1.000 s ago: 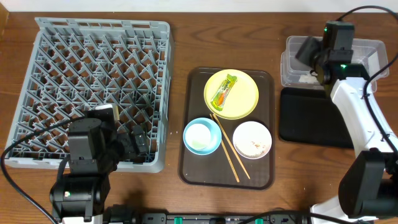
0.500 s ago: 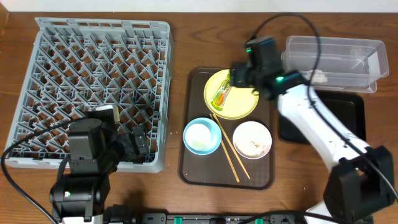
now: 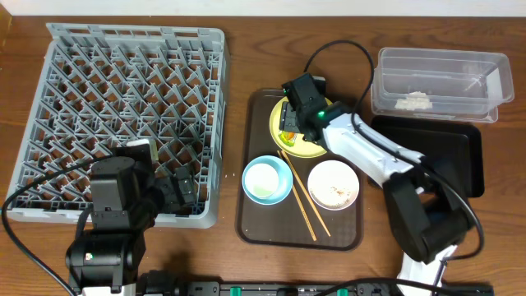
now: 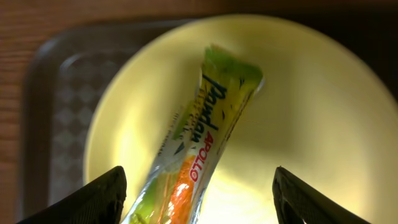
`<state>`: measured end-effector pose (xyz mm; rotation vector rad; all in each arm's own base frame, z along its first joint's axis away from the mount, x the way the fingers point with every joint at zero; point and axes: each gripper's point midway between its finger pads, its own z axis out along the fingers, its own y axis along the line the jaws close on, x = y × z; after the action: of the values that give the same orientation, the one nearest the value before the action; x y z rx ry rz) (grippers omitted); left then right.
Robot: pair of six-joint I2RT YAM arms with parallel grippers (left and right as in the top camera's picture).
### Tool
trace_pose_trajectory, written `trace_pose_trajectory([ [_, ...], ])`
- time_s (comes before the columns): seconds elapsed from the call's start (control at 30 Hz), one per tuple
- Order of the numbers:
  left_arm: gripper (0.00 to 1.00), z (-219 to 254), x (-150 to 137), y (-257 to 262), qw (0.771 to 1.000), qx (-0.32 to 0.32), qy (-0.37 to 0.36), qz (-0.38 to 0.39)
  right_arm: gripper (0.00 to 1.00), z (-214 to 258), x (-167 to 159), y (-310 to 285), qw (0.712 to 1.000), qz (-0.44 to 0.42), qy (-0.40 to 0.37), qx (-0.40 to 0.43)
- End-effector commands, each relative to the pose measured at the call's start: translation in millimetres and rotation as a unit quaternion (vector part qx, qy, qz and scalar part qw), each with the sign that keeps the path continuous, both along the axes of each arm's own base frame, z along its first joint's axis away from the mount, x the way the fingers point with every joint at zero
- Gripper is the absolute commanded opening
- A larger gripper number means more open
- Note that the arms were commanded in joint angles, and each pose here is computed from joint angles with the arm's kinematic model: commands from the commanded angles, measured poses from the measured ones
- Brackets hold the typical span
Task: Sort waste into correct bins and load items into the dishwasher
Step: 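Return the right gripper to the plate and grasp the snack wrapper, then drop the snack wrapper into the clear plastic bin with the right gripper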
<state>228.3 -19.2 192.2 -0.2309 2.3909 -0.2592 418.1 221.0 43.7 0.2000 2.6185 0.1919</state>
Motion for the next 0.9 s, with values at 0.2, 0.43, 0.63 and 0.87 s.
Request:
trace_pose_trajectory([
  [0.2, 1.00, 6.7, 1.5, -0.2, 1.000, -0.006, -0.007, 0.006, 0.59, -37.4, -6.1, 3.0, 0.999, -0.028, 0.035, 0.003],
  [0.43, 1.00, 6.6, 1.5, -0.3, 1.000, -0.006, -0.007, 0.005, 0.13, -34.3, -5.6, -1.0, 0.999, -0.029, 0.036, 0.001],
  [0.63, 1.00, 6.6, 1.5, -0.2, 1.000, -0.006, -0.007, 0.006, 0.01, 15.3, 7.8, -15.2, 1.000, -0.004, -0.012, 0.001],
  [0.87, 1.00, 6.6, 1.5, -0.3, 1.000, -0.006, -0.007, 0.005, 0.01, 98.4, 37.1, -83.0, 0.990, -0.089, -0.108, 0.006],
])
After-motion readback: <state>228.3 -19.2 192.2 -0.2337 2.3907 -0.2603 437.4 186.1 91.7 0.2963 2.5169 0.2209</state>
